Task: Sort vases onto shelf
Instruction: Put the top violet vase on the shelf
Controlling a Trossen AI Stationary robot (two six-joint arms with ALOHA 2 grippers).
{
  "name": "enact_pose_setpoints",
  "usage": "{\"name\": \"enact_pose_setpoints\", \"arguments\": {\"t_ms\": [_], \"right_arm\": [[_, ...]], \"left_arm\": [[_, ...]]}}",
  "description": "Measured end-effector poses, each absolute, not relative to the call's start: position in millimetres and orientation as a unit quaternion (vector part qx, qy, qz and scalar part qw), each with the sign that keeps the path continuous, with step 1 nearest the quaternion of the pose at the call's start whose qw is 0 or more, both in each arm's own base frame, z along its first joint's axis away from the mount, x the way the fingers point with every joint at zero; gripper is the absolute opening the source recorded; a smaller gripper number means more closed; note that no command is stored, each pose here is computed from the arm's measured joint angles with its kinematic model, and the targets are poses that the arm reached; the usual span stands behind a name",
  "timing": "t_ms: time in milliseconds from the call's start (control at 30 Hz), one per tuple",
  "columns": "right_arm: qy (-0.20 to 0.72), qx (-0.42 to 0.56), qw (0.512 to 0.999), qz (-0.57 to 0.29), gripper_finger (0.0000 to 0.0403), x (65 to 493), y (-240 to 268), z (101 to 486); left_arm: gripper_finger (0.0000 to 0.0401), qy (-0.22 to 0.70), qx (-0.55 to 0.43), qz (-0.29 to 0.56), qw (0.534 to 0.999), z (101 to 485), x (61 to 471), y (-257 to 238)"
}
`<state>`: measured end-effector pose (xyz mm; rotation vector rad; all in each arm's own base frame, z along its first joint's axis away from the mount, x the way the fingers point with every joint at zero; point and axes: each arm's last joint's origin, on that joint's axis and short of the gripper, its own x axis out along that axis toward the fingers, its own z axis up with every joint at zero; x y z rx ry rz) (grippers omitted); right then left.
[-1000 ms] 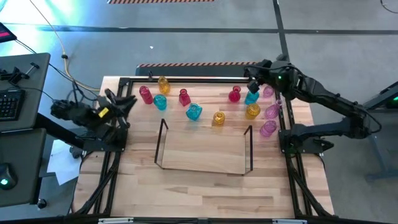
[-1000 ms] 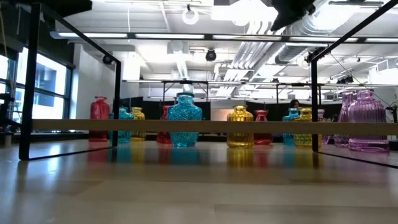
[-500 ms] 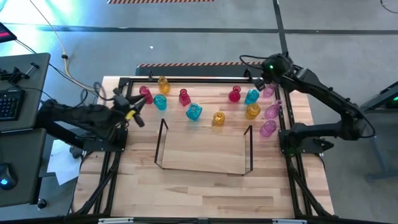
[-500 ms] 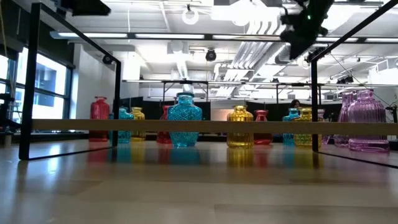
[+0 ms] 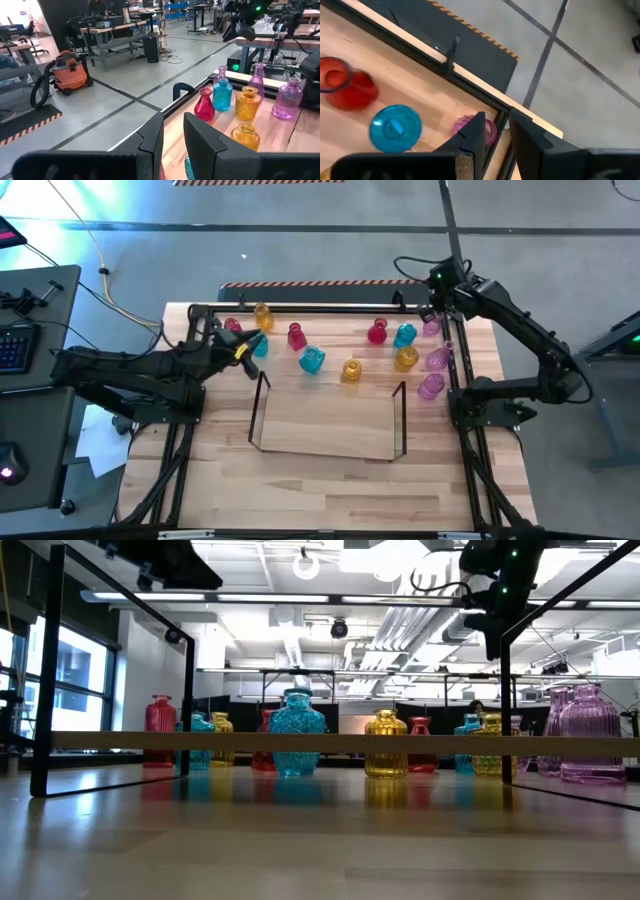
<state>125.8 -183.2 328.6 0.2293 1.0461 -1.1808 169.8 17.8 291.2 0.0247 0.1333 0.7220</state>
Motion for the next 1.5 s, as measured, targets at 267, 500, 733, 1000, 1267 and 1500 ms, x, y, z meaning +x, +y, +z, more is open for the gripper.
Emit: {"name": "enact_pose_setpoints", "arguments": {"t_ms": [267, 500, 733, 1000, 1267, 1500], "right_arm": [[0.503, 0.129, 0.672, -0.528, 0.0078, 137, -204, 306], [0.544, 0.149, 0.635, -0.528, 0.0078, 152, -224, 274], [0.578, 0.151, 0.572, -0.561, 0.0078, 154, -230, 257], [0.599, 0.182, 0.544, -0.559, 0.0078, 153, -218, 254], [0.607, 0.198, 0.582, -0.504, 0.0078, 157, -218, 253], [0.607, 0.202, 0.578, -0.506, 0.0078, 157, -217, 253]], "left_arm": [[0.0067, 0.080, 0.013, 0.344, 0.936, 286, 178, 23], [0.0067, 0.078, 0.005, 0.336, 0.939, 286, 179, 22], [0.0067, 0.078, 0.005, 0.336, 0.939, 286, 179, 22], [0.0067, 0.079, 0.005, 0.336, 0.939, 285, 179, 22], [0.0067, 0.084, 0.007, 0.336, 0.938, 285, 178, 22], [0.0067, 0.085, 0.007, 0.336, 0.938, 284, 178, 22]]}}
